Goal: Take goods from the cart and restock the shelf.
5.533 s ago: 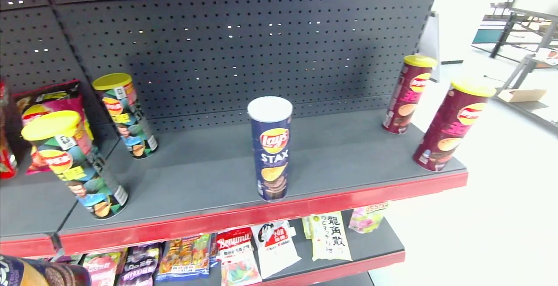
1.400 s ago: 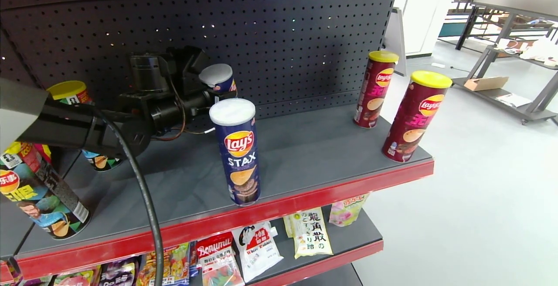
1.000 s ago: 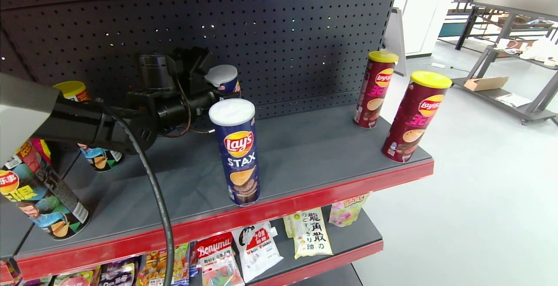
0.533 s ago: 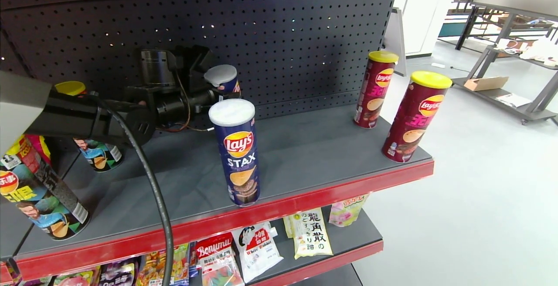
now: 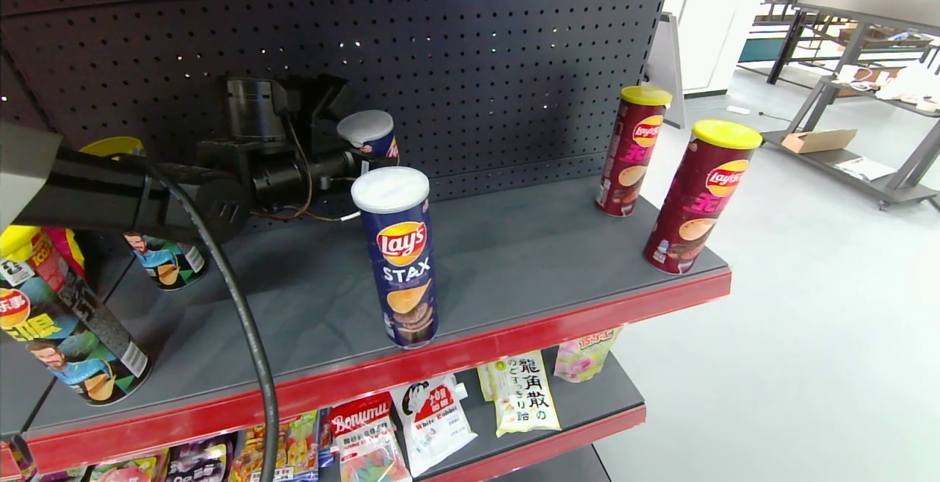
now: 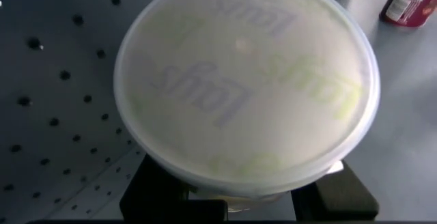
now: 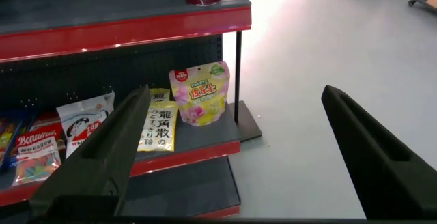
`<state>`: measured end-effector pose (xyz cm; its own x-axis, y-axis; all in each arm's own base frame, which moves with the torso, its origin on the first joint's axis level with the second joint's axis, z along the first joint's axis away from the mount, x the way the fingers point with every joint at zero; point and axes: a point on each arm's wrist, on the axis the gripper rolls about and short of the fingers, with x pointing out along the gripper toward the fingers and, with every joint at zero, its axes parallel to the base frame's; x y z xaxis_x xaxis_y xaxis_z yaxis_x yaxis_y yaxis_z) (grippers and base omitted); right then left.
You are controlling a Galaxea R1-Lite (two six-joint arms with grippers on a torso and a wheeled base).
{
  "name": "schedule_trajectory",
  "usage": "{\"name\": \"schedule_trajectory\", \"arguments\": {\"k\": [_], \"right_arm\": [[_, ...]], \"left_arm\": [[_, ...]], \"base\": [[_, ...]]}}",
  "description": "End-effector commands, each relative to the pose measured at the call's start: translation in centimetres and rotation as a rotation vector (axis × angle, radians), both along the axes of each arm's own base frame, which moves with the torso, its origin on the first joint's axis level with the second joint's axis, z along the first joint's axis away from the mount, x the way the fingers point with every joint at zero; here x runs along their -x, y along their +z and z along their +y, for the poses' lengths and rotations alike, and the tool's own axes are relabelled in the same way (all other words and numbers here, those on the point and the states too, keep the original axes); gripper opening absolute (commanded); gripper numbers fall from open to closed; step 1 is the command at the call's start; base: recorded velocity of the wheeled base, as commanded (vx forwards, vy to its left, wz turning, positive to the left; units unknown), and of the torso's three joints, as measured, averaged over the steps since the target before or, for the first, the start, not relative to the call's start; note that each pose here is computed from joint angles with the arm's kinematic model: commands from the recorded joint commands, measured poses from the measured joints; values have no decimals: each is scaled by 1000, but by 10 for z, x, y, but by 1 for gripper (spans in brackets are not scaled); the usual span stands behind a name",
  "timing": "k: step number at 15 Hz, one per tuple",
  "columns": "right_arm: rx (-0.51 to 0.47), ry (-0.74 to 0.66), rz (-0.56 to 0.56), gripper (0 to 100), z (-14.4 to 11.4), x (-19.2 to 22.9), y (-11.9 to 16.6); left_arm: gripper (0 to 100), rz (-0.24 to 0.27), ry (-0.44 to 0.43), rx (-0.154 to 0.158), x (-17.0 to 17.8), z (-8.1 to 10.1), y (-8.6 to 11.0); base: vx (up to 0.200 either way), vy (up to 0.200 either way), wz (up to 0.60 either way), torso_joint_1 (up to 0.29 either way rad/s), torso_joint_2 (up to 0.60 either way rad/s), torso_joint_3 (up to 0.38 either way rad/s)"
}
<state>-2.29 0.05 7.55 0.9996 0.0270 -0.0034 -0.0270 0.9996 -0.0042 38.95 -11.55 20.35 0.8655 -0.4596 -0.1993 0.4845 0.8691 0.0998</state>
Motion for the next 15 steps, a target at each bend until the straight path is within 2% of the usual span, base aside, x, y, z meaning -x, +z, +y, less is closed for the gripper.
{"name": "schedule_trajectory", "arguments": {"k": [1, 7, 15], "right_arm": [[0, 1, 0, 100, 0, 0, 0], [0, 1, 0, 100, 0, 0, 0], [0, 1, 0, 100, 0, 0, 0]], "left_arm": [[0, -1, 1, 4, 2, 1, 2], [0, 38, -19, 2, 12, 3, 10], [0, 88, -26, -13, 18, 2, -5]], "base": [[0, 0, 0, 0, 0, 0], [0, 0, 0, 0, 0, 0], [0, 0, 0, 0, 0, 0]]}}
